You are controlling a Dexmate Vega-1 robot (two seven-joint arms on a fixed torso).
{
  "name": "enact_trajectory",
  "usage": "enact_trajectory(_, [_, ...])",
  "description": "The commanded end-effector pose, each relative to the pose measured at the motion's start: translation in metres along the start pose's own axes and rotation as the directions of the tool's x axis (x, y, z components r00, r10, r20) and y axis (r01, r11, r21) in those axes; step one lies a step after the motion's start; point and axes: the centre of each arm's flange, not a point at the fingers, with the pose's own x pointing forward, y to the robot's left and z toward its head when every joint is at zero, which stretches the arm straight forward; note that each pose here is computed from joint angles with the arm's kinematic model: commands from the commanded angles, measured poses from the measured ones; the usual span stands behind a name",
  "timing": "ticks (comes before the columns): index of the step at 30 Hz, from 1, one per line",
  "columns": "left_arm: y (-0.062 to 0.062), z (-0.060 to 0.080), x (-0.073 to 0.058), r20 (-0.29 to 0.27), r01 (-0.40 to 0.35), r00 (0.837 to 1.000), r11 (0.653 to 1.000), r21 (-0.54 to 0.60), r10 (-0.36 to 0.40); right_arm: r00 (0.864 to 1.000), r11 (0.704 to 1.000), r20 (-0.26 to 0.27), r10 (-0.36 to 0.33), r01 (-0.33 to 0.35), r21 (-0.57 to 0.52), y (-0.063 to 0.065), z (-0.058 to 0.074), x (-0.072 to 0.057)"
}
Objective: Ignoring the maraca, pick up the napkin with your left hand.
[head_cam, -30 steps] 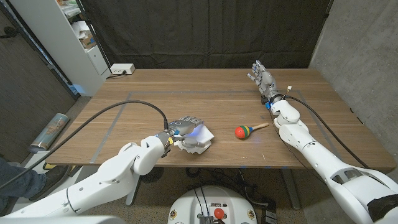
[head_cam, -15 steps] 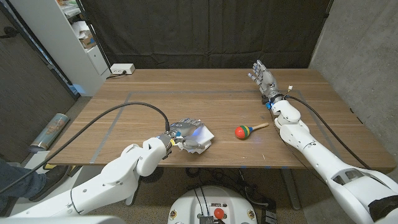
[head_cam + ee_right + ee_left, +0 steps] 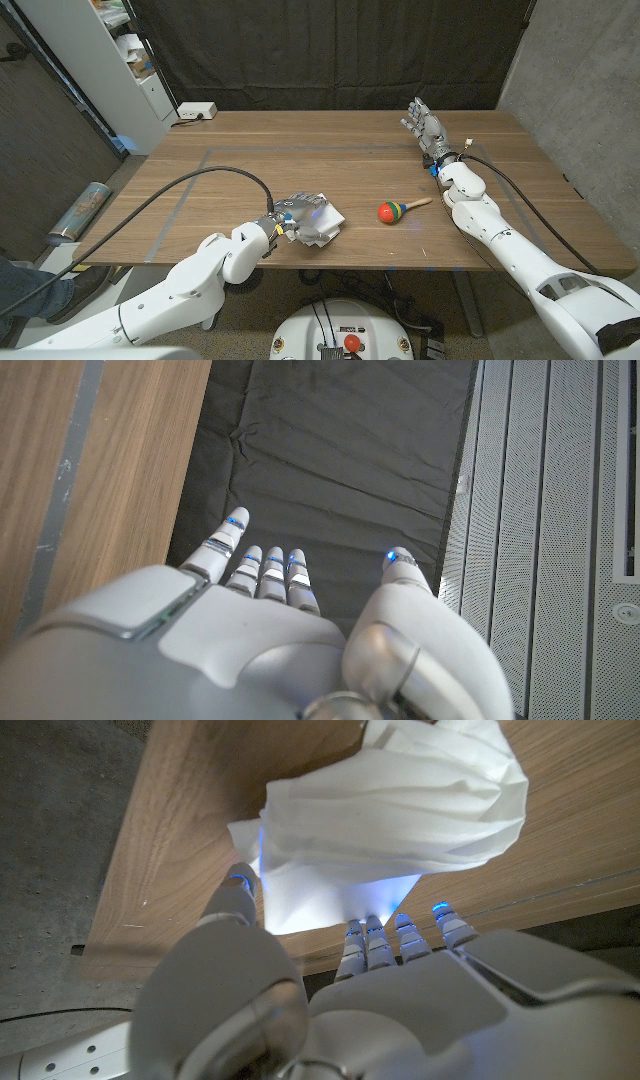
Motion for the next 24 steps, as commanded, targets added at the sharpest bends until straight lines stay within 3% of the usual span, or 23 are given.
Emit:
enact_trajectory(1, [-0.0086, -0.0019, 0.0067, -0.003, 0.021, 1.000, 0.999, -0.028, -0.021, 1.000, 1.000, -0.008, -0.011, 0.011, -0.012, -0.0036, -0.0014, -0.0037])
enact_trajectory(24, [-0.0098, -0.0030, 0.0109, -0.023, 0.012, 1.000, 0.999, -0.044, -0.013, 1.000, 1.000, -0.011, -0.014, 0.014, -0.012, -0.0059, -0.0042, -0.0033])
